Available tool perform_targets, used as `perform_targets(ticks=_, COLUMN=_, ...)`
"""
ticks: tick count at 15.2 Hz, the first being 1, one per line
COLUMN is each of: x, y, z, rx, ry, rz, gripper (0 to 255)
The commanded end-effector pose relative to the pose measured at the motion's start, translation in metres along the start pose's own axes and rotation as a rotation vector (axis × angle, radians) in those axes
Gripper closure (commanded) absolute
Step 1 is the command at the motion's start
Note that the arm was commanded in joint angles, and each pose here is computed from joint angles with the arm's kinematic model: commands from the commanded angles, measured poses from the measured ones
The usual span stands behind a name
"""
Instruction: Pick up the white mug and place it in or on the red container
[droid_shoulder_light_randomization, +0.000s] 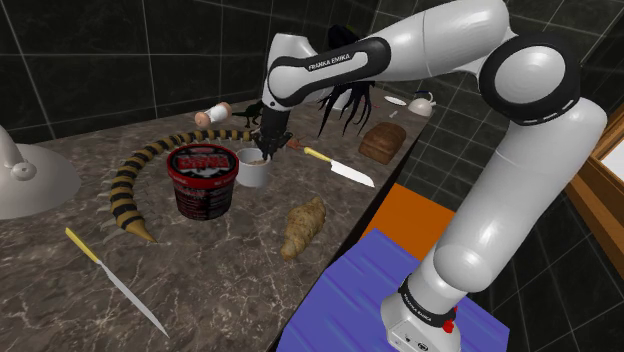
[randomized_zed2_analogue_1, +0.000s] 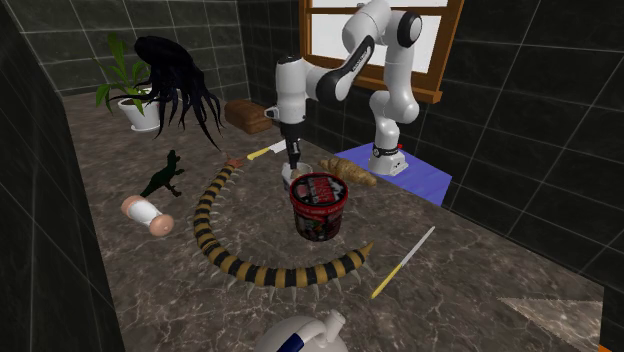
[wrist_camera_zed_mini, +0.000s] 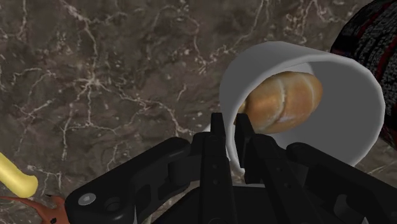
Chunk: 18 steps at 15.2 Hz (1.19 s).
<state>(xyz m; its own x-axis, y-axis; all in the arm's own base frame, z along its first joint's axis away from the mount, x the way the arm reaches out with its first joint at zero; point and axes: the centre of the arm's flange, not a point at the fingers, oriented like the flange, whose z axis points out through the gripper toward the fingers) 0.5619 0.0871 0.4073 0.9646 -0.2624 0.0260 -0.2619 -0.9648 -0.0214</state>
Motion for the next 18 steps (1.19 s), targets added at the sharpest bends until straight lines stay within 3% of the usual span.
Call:
perform_targets(ticks=1, x=0.000, y=0.000, z=-0.011, rx=0.000, ry=0.000, rz=0.000, gripper=255)
perform_targets(ticks=18, x=0.003, y=-0.002, z=-0.101, rx=0.000, ry=0.000, rz=0.000, gripper=255)
